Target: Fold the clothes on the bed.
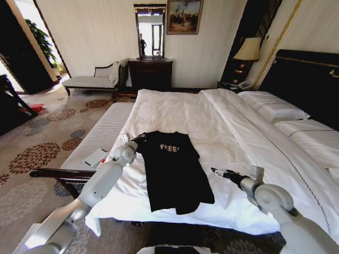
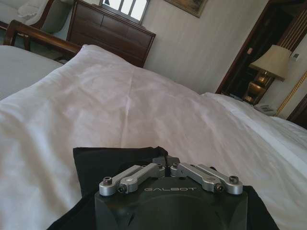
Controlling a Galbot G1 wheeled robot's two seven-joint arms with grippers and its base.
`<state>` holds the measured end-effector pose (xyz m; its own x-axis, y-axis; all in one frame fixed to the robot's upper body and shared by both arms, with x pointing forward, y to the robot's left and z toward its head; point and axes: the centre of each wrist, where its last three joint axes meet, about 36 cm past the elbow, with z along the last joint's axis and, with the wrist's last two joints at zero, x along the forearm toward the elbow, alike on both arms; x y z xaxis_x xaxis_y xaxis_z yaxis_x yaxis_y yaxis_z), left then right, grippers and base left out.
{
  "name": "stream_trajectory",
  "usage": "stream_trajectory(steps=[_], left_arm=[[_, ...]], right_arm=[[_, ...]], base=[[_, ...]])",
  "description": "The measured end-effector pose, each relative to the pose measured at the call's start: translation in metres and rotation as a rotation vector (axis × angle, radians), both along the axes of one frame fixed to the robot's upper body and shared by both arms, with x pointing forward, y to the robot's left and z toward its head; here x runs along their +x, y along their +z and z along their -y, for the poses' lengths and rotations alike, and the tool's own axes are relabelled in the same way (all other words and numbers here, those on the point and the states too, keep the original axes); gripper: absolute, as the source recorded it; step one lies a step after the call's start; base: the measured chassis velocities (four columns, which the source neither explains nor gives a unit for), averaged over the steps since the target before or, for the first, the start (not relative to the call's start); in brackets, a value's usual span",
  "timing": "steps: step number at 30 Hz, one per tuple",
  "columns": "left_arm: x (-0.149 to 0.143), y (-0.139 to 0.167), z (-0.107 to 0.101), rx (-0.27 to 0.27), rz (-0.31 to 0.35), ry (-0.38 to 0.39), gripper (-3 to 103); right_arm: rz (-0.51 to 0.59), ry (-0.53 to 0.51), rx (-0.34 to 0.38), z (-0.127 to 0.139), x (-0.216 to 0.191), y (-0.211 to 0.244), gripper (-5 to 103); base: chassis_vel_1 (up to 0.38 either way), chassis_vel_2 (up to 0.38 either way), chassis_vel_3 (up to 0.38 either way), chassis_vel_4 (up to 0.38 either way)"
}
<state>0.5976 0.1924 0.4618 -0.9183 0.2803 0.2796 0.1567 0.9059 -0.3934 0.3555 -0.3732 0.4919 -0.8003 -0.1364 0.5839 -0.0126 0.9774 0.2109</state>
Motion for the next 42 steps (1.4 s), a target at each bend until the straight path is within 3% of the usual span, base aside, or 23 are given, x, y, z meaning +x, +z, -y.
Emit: stream_trajectory(steps=[13, 21, 23, 27, 29, 30, 32, 35, 39, 41, 42], left_arm=[[0.004, -0.037, 0.071, 0.079, -0.059, -0.077, 0], [-0.004, -0.046, 0.082, 0.110, -0.067, -0.098, 0], [-0.005, -0.049, 0.082, 0.113, -0.072, -0.098, 5], [-0.016, -0.056, 0.084, 0.127, -0.088, -0.110, 26], [-0.018, -0.057, 0.084, 0.134, -0.084, -0.114, 26], [-0.022, -0.057, 0.083, 0.150, -0.072, -0.120, 37], [-0.024, -0.055, 0.083, 0.157, -0.063, -0.123, 37], [-0.028, -0.046, 0.077, 0.194, -0.004, -0.132, 54], [-0.029, -0.034, 0.064, 0.203, 0.046, -0.120, 70], [-0.028, -0.030, 0.059, 0.200, 0.052, -0.110, 70], [-0.026, -0.026, 0.050, 0.195, 0.059, -0.088, 81]], right_arm=[[0.009, 0.013, 0.005, -0.004, 0.003, 0.002, 100], [0.011, 0.018, 0.010, -0.006, 0.003, 0.001, 100], [0.012, 0.018, 0.010, -0.006, 0.003, 0.001, 100], [0.012, 0.019, 0.015, -0.007, 0.003, 0.000, 100], [0.012, 0.019, 0.016, -0.007, 0.003, 0.000, 100], [0.013, 0.020, 0.017, -0.008, 0.004, 0.000, 100], [0.013, 0.020, 0.017, -0.008, 0.004, 0.000, 100], [0.018, 0.021, 0.019, -0.008, 0.006, 0.000, 100], [0.035, 0.025, 0.031, -0.006, 0.013, 0.001, 100], [0.039, 0.026, 0.037, -0.006, 0.015, 0.002, 100], [0.045, 0.027, 0.043, -0.005, 0.018, 0.002, 100]], base=[[0.000, 0.000, 0.000, 0.000], [0.000, 0.000, 0.000, 0.000], [0.000, 0.000, 0.000, 0.000], [0.000, 0.000, 0.000, 0.000], [0.000, 0.000, 0.000, 0.000], [0.000, 0.000, 0.000, 0.000], [0.000, 0.000, 0.000, 0.000], [0.000, 0.000, 0.000, 0.000], [0.000, 0.000, 0.000, 0.000], [0.000, 0.000, 0.000, 0.000], [0.000, 0.000, 0.000, 0.000]])
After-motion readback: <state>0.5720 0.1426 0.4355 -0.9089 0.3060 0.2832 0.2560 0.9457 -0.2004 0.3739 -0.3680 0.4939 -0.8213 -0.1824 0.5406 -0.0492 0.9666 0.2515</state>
